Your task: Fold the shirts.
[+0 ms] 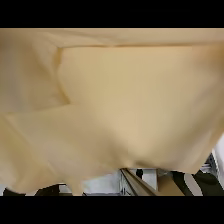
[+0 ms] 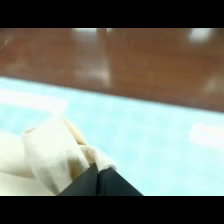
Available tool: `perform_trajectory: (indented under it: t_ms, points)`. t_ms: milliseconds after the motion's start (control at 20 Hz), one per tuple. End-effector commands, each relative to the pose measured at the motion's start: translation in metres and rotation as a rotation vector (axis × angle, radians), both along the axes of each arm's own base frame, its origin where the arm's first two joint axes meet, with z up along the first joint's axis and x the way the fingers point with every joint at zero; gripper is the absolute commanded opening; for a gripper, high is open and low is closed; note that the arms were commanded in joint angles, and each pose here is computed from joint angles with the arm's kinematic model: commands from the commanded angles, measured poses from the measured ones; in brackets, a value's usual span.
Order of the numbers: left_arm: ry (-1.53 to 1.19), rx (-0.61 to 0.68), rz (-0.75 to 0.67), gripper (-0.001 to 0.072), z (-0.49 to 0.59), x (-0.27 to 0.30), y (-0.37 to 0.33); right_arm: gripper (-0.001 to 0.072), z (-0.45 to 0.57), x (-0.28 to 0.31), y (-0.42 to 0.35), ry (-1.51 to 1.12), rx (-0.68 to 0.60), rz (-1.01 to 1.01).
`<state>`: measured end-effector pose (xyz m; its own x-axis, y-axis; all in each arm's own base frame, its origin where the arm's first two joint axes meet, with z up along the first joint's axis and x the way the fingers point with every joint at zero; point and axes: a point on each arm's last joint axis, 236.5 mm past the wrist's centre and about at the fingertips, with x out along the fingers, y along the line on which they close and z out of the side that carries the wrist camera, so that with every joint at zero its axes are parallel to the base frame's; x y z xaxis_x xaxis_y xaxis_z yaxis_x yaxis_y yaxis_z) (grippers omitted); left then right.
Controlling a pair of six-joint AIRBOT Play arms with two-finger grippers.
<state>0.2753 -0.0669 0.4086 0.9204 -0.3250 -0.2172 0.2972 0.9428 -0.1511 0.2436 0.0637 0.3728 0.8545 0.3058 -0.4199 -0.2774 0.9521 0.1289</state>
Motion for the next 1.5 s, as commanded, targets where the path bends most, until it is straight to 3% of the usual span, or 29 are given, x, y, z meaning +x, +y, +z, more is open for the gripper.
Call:
perform_trajectory:
  t_ms: [0,200,400,700,750,800,850,1050,1150,1250,1450]
  points:
    - [0.274,-0.082,0.021,0.003,-0.126,0.065,0.011,0.0014,-0.1,0.054,-0.003,0.223,0.081,0.022]
    - [0.471,-0.142,0.05,0.0031,-0.246,0.139,0.006,0.0014,-0.208,0.136,-0.019,0.423,0.187,-0.024]
    - [0.499,-0.177,0.102,0.0031,-0.3,0.217,0.004,0.0014,-0.272,0.22,-0.02,0.508,0.384,-0.071]
    - [0.626,-0.316,0.088,0.0036,-0.333,0.266,-0.014,0.0022,-0.31,0.314,-0.018,0.54,0.608,-0.085]
    - [0.649,-0.34,0.078,0.0117,-0.338,0.265,-0.018,0.0256,-0.311,0.321,-0.016,0.541,0.639,-0.08]
    - [0.681,-0.341,0.062,0.0432,-0.343,0.26,-0.022,0.0616,-0.309,0.324,-0.014,0.541,0.657,-0.072]
    - [0.714,-0.323,0.047,0.0693,-0.348,0.253,-0.022,0.0626,-0.306,0.322,-0.016,0.541,0.656,-0.065]
    - [1.028,-0.231,-0.011,0.0701,-0.373,0.181,0.024,0.0622,-0.291,0.259,-0.049,0.714,0.643,0.052]
    - [1.21,-0.224,-0.042,0.0702,-0.389,0.129,0.048,0.0621,-0.317,0.202,-0.084,0.891,0.48,0.019]
    - [1.295,-0.265,-0.011,0.0702,-0.405,0.087,0.061,0.0621,-0.347,0.159,-0.118,0.966,0.373,-0.141]
    - [1.306,-0.368,0.118,0.0701,-0.445,0.011,0.078,0.0621,-0.385,0.093,-0.102,0.886,0.468,-0.26]
